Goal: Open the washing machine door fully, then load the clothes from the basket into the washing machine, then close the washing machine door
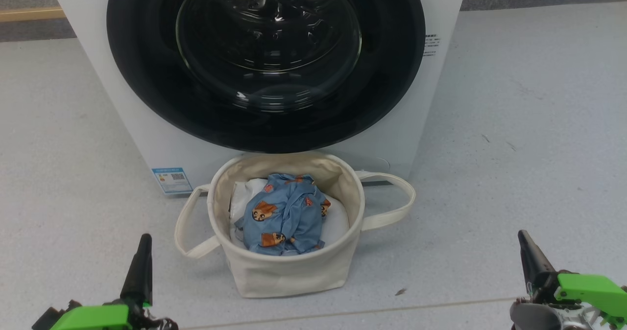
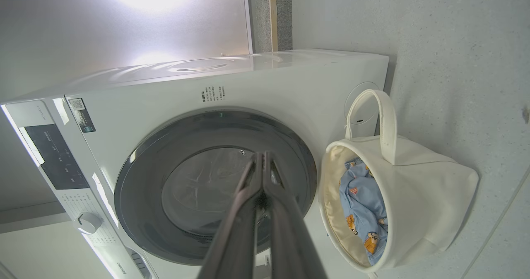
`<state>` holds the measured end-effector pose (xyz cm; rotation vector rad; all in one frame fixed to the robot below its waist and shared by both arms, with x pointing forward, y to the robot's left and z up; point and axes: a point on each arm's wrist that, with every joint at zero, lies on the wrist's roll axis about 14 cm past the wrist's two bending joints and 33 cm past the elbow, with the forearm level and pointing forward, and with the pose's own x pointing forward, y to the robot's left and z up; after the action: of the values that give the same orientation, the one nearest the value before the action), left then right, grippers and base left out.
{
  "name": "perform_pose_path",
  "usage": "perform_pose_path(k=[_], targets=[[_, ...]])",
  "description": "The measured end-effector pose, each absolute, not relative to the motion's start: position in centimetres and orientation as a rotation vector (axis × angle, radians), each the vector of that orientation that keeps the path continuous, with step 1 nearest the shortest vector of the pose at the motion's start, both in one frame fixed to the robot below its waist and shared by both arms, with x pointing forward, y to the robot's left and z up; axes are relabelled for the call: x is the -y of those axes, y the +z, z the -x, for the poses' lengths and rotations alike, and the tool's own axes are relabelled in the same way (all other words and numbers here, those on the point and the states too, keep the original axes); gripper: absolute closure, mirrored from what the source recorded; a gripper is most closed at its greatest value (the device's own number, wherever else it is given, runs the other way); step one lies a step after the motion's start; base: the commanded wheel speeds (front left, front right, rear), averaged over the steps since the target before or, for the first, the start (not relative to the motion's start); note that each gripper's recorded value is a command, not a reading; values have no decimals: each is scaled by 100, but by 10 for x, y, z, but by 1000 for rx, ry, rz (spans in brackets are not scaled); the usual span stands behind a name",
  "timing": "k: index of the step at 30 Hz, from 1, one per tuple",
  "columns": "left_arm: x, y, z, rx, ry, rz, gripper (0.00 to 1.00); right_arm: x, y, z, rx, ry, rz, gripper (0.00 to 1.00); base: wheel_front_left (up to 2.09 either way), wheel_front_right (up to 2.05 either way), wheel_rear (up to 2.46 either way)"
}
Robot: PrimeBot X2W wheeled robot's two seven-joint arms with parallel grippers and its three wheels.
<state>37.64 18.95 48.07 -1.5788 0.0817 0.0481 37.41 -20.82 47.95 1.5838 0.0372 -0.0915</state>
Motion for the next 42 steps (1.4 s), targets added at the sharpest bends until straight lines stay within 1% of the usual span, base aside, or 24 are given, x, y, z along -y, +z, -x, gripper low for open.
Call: perform_pose_path(k=[42], targets=[[-190,481,-376,-81,48,1579,100,208,479,-374,-37,-92,-1584,100,0,0,0]])
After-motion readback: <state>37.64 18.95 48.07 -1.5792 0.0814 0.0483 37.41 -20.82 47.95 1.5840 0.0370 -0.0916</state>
